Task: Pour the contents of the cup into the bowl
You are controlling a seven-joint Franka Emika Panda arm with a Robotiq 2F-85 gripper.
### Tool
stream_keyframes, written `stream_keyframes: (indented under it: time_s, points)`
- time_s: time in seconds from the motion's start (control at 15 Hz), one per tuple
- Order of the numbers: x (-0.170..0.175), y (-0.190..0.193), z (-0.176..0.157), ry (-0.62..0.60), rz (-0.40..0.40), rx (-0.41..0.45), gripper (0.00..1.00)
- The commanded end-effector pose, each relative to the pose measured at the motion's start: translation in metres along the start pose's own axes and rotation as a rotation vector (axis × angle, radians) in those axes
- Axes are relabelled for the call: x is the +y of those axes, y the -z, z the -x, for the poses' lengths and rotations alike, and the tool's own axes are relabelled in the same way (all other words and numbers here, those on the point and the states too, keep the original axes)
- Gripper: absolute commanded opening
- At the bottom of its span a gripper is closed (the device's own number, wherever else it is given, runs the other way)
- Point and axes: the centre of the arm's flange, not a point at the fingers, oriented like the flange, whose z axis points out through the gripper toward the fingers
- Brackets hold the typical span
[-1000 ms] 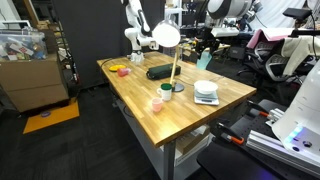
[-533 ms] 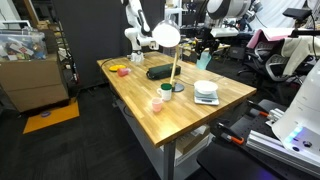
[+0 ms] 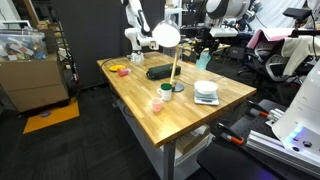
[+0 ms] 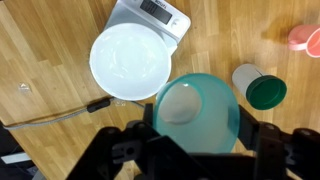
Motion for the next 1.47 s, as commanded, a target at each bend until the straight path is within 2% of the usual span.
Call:
stream_keyframes:
  time_s: [0.0,0.4,0.73,0.8,1.2,1.27,1.4]
  points:
    - [0.014,-0.006,-0.026,-0.088,-0.027,-0.020,0.52]
    - [0.047,-0.023,-0.073,-0.198,0.037,0.016,0.52]
    - [0.071,-0.035,-0.106,-0.241,0.173,0.058,0.52]
    - [0.073,-0.032,-0.093,-0.230,0.138,0.047,0.77]
    - [0.073,-0.037,-0.101,-0.235,0.157,0.051,0.77]
    - [0.073,-0.039,-0.101,-0.244,0.176,0.054,0.52]
    - [0.072,-0.044,-0.099,-0.255,0.187,0.055,0.52]
